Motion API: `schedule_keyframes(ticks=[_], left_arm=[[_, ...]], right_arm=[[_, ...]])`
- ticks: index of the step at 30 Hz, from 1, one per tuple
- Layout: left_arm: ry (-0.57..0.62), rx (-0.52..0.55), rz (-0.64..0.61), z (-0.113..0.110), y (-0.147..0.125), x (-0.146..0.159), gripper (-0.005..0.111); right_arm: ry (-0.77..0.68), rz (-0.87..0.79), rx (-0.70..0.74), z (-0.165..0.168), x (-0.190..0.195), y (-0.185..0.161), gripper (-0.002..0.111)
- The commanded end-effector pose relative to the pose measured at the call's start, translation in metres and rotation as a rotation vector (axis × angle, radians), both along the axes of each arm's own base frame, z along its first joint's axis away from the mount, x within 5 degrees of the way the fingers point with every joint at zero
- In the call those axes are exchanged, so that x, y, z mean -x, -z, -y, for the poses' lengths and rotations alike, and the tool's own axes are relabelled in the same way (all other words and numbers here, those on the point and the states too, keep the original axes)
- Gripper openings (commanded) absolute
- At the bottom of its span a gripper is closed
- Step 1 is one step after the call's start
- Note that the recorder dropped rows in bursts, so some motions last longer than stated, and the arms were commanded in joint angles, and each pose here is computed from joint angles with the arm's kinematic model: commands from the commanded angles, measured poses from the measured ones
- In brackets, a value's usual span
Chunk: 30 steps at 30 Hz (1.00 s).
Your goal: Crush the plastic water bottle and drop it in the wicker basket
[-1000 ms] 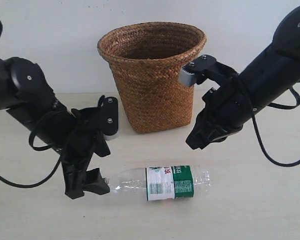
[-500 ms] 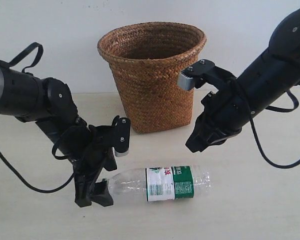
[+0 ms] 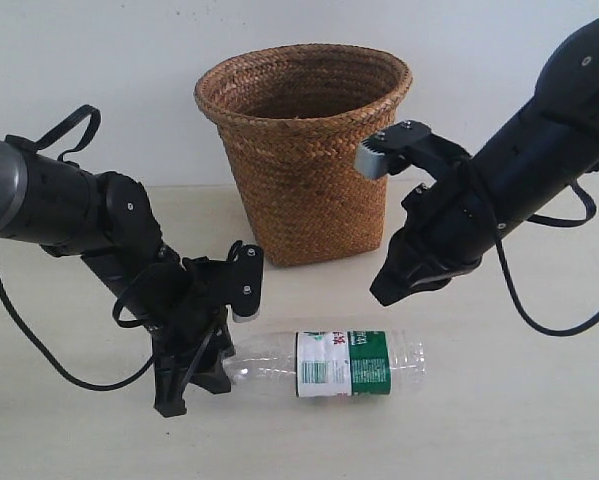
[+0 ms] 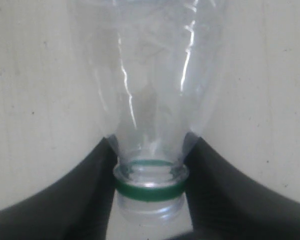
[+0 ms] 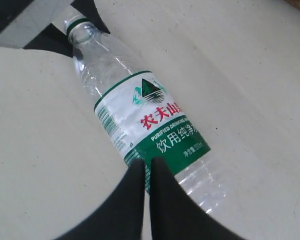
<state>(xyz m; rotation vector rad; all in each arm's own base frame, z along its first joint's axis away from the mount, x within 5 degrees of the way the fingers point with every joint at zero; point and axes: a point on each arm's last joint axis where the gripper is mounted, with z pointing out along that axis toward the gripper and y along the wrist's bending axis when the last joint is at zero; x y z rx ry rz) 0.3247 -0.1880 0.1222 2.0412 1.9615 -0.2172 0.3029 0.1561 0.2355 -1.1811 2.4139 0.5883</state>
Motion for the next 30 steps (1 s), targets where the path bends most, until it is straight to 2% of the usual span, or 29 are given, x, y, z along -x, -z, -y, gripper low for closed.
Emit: schedule_keyframes(ticks=[1, 2, 7, 11, 14, 30], left_arm=[[-0.013, 0.014, -0.003, 0.004, -0.001, 0.000, 0.004], [-0.019, 0.013, -0.007, 0.004, 0.000, 0.000, 0.004], [-0.032, 0.015, -0.009, 0.004, 0.000, 0.000, 0.004], [-0.038, 0.016, -0.011, 0.004, 0.000, 0.000, 0.004], [-0.038, 0.016, -0.011, 0.004, 0.000, 0.000, 0.004], [-0.060, 0.019, -0.014, 0.004, 0.000, 0.000, 0.004]], right_arm=[[0.131, -0.119, -0.029, -0.003, -0.002, 0.002, 0.000], [0.152, -0.178, -0.034, -0.005, -0.003, 0.000, 0.000], [0.256, -0.274, -0.037, -0.012, -0.020, 0.005, 0.000], [0.202, -0.350, -0.010, -0.032, -0.026, 0.017, 0.000], [0.240, -0.390, -0.005, -0.039, -0.035, 0.026, 0.000], [0.241, -0.556, 0.104, -0.043, -0.043, 0.090, 0.000]])
